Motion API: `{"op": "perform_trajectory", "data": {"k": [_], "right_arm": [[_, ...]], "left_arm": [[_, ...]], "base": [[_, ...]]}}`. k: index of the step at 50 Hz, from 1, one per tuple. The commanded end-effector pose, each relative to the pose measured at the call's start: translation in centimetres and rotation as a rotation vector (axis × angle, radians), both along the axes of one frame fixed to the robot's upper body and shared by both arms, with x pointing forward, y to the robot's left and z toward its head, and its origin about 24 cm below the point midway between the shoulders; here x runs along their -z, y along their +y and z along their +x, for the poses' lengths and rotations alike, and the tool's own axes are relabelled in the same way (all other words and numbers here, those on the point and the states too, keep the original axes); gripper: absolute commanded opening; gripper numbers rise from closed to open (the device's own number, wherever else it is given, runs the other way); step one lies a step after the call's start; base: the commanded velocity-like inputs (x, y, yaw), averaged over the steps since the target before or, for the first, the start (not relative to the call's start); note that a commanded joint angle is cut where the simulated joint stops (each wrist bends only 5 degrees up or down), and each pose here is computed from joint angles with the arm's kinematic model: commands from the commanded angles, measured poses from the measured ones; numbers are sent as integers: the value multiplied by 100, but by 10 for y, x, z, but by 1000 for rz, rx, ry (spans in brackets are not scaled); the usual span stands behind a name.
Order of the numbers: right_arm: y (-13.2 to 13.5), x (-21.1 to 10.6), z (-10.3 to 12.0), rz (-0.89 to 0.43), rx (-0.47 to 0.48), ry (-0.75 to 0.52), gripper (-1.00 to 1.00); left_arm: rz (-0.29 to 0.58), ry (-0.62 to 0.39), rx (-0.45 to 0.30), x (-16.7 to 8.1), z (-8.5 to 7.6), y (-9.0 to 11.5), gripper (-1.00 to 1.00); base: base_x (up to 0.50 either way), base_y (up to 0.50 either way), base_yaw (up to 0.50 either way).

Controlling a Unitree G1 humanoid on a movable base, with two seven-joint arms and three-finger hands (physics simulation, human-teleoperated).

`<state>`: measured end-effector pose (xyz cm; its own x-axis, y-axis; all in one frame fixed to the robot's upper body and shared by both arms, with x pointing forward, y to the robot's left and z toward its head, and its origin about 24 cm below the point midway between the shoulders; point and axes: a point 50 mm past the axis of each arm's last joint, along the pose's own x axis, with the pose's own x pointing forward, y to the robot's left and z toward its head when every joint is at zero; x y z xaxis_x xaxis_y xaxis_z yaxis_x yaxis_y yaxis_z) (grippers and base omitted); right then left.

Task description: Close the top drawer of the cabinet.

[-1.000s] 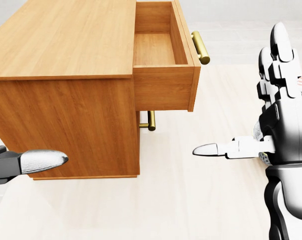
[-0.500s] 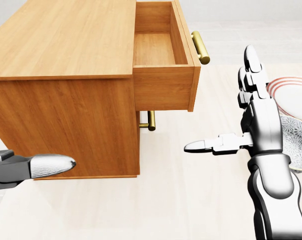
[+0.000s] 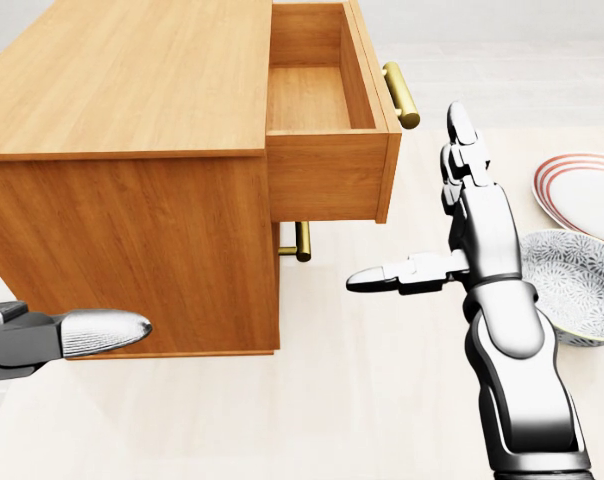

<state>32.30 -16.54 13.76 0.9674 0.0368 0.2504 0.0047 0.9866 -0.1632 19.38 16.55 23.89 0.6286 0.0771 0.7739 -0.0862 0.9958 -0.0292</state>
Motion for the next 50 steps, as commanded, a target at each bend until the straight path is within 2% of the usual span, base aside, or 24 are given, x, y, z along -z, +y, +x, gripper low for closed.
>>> {"op": "perform_trajectory", "data": {"k": [1,18,25,50], "right_arm": [[4,14,16,20,-10,88,100],[17,21,23,12,-49,133,100],[25,15,24,-1,-68,112,100],[28,11,25,-10,-78,97,100]], "left_arm": [[-2,-3,-3,0,-1,0,100],[-4,-8,-5,-1,-2,0,100],[-5,-3,-4,0,-1,1,100],[-6,-6,-7,-1,-1,1,100]], "base": [[0,0,0],[0,0,0],[0,0,0],[0,0,0]]}}
